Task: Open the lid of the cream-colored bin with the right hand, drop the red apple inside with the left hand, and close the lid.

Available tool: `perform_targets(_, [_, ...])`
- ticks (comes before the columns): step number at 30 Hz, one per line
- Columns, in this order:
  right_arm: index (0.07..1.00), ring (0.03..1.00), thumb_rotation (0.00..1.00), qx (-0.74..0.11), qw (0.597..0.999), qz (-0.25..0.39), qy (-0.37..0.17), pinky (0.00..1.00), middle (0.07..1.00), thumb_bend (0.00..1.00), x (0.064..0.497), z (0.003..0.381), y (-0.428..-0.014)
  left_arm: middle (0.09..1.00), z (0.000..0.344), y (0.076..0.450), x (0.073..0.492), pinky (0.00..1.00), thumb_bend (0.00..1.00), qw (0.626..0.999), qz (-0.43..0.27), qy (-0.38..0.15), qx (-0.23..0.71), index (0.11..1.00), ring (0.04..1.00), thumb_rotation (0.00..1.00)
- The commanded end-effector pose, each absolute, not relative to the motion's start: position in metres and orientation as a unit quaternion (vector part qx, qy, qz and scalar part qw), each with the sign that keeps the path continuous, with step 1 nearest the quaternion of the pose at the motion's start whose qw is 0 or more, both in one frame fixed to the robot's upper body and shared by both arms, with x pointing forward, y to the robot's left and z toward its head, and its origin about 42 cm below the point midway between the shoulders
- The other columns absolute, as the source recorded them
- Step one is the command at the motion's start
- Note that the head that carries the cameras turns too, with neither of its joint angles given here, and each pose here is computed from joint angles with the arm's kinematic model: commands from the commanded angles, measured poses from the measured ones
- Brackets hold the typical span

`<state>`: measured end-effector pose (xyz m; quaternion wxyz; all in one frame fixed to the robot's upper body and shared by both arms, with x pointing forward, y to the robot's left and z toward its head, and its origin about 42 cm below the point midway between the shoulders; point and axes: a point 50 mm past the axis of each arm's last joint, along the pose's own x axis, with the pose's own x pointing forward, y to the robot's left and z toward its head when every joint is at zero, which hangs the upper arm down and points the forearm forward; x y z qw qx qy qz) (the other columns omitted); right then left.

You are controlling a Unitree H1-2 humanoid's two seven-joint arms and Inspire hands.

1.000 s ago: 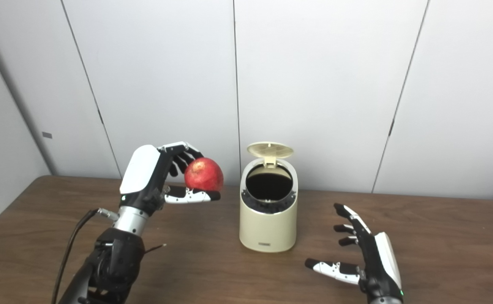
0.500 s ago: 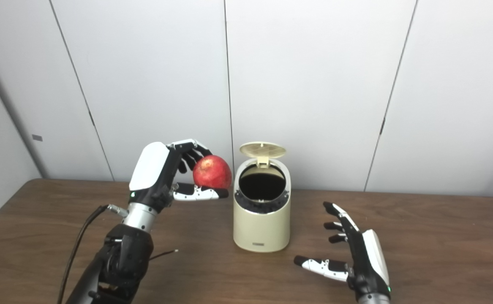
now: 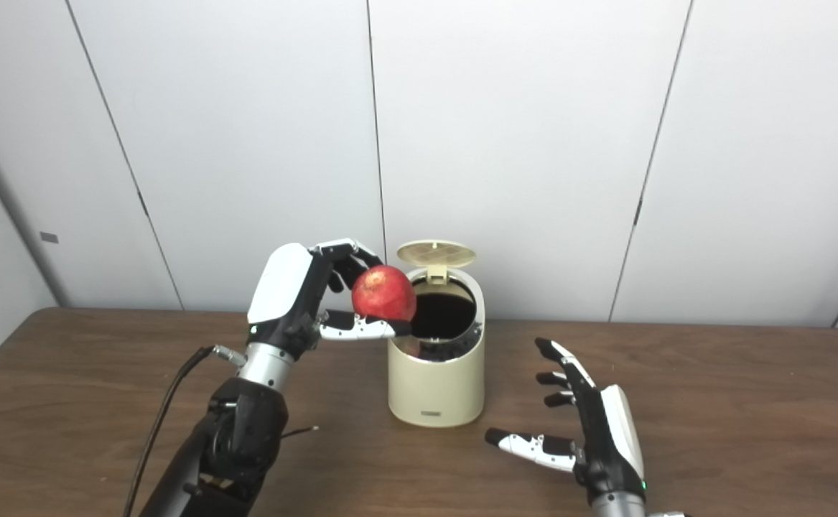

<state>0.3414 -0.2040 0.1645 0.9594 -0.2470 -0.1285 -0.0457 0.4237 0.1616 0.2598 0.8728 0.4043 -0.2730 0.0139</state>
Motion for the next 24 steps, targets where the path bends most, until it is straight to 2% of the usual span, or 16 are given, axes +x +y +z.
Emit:
perform_targets(1, [0.831,0.733,0.17,-0.241,0.953,-0.052,-0.178,0.6,0.852,0.76,0.349,0.185,-0.198,0.481,0.288,0.152,0.43,0.43,0.52,0.861,0.023,-0.326,0.39,0.499,0.487,0.0])
perform_targets(12, [0.829,0.735,0.17,-0.237,0.954,-0.051,-0.177,0.6,0.849,0.76,0.349,0.183,-0.194,0.478,0.286,0.136,0.434,0.42,0.52,0.864,0.016,-0.325,0.383,0.503,0.489,0.0])
perform_targets(16, [0.829,0.734,0.15,-0.237,0.954,-0.05,-0.177,0.6,0.85,0.75,0.348,0.184,-0.192,0.47,0.284,0.128,0.436,0.37,0.52,0.866,0.013,-0.325,0.379,0.509,0.466,0.0])
perform_targets(24, [0.828,0.737,0.14,-0.234,0.955,-0.052,-0.177,0.6,0.852,0.75,0.349,0.184,-0.191,0.467,0.274,0.118,0.44,0.37,0.52,0.871,0.011,-0.321,0.372,0.514,0.474,0.0])
